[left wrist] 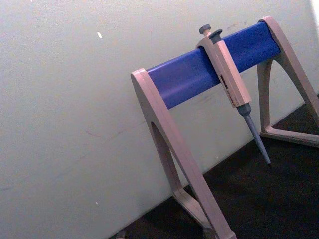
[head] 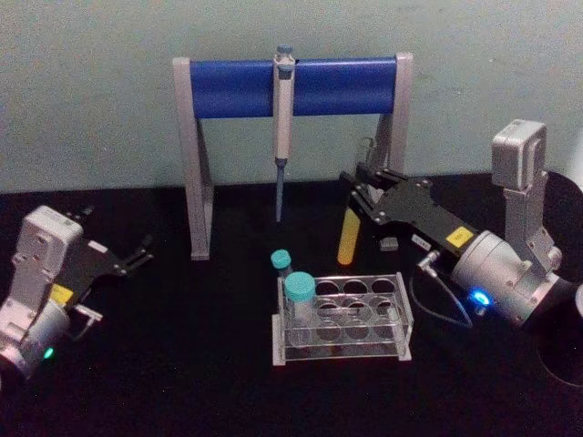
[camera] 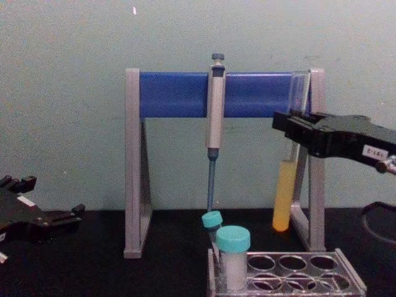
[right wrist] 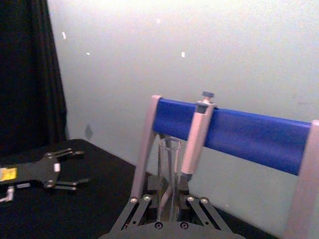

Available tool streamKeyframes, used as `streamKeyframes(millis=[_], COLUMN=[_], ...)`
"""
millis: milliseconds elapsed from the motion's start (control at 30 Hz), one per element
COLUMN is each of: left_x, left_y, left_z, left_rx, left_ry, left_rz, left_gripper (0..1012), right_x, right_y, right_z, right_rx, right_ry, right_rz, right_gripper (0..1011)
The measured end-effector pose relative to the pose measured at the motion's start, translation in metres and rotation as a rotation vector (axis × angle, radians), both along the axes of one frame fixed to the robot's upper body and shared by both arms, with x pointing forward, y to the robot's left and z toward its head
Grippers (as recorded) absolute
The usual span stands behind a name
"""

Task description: Pick up the test tube from the test tube rack, shake it, then place it back into the test tube rack.

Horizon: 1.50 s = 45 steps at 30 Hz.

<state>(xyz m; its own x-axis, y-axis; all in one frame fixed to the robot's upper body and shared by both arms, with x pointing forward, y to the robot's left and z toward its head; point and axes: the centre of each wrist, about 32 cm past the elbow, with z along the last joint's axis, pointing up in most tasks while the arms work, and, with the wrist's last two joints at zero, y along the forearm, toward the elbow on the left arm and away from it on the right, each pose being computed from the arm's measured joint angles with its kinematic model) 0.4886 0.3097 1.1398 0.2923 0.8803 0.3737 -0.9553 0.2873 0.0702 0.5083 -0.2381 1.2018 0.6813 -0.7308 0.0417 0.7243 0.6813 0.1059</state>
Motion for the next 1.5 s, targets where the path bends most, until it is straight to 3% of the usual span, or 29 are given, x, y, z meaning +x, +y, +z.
streamKeyframes(millis=[433, 1500], left_x=[0.0000, 0.0000], left_y=[0.0000, 0.0000], left_z=[0.0000, 0.0000], left_rx=[0.000, 0.000], left_ry=[0.000, 0.000], left_rz=[0.000, 0.000], left_gripper=[1001, 1001], right_x=[-0.0013, -0.0035], right_y=[-0.0058, -0.0073], right_z=[0.0017, 0.0013], right_rx=[-0.005, -0.011], right_ry=[-0.005, -0.001], right_rz=[-0.037, -0.023], right_gripper=[235, 235])
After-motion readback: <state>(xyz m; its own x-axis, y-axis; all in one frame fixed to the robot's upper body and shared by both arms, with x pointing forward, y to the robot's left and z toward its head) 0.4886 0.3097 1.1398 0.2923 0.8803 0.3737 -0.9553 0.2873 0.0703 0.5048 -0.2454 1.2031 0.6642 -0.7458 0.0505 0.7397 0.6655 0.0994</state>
